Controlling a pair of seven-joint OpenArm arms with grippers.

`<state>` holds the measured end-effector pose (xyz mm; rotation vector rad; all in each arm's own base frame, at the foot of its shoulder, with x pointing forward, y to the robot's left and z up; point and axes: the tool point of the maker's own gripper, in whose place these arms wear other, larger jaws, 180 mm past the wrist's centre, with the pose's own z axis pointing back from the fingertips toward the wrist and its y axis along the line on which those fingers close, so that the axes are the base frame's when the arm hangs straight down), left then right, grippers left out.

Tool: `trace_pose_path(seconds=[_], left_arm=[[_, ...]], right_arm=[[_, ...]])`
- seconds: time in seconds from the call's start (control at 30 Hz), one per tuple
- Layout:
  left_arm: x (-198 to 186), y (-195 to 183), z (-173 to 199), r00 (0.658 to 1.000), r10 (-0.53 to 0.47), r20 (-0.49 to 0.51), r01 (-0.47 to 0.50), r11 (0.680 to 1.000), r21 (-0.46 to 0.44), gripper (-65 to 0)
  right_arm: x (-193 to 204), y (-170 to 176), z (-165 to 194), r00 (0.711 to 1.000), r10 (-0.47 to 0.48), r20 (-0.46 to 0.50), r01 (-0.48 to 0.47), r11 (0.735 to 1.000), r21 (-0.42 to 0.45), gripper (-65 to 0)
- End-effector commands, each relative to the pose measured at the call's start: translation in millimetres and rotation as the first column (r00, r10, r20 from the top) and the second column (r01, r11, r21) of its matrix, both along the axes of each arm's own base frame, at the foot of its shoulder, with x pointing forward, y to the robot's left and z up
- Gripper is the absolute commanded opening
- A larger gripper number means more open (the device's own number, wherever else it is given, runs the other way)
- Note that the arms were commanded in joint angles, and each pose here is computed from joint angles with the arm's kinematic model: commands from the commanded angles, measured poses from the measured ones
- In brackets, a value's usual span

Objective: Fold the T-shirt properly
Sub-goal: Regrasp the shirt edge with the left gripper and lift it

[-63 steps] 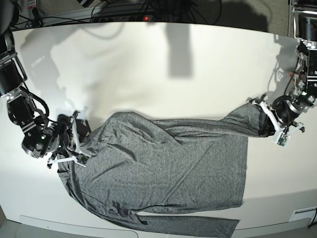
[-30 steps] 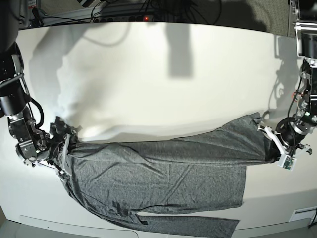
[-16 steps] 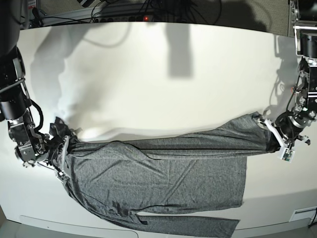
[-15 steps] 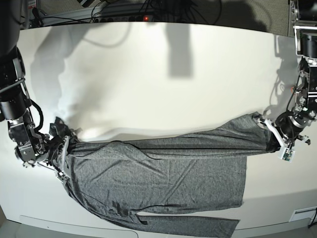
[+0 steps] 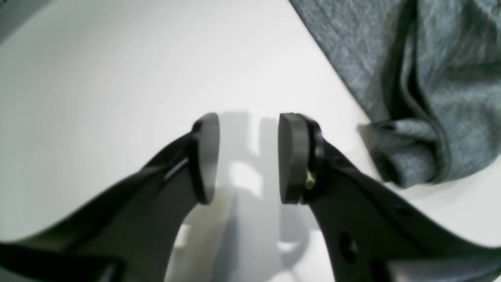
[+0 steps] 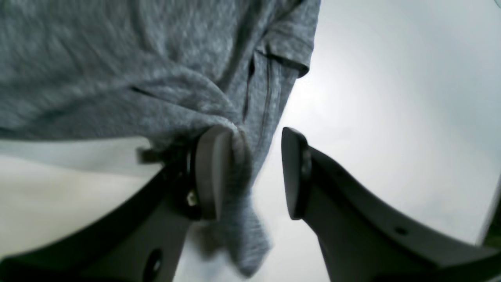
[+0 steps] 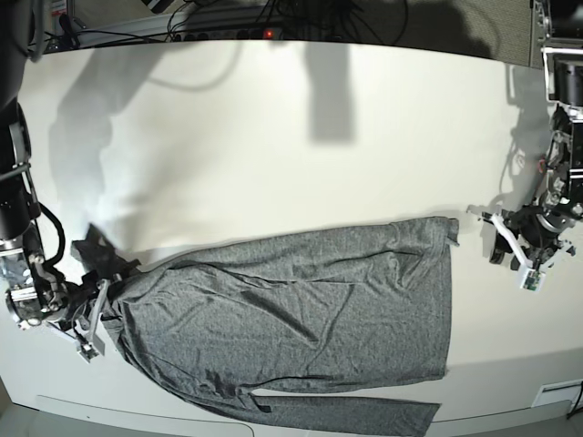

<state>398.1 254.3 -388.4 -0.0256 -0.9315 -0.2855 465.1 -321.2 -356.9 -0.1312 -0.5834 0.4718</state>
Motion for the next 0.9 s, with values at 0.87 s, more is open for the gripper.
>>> trace_pose_path(seconds=[0.87], left_arm=[[13,-72,-36,0.980,0.195,0.032,-0.172,0.924,-0.341,-65.0]], right_arm=[[14,18,-20,0.995,-0.059,0.076,0.049,0.992,0.117,-65.0]])
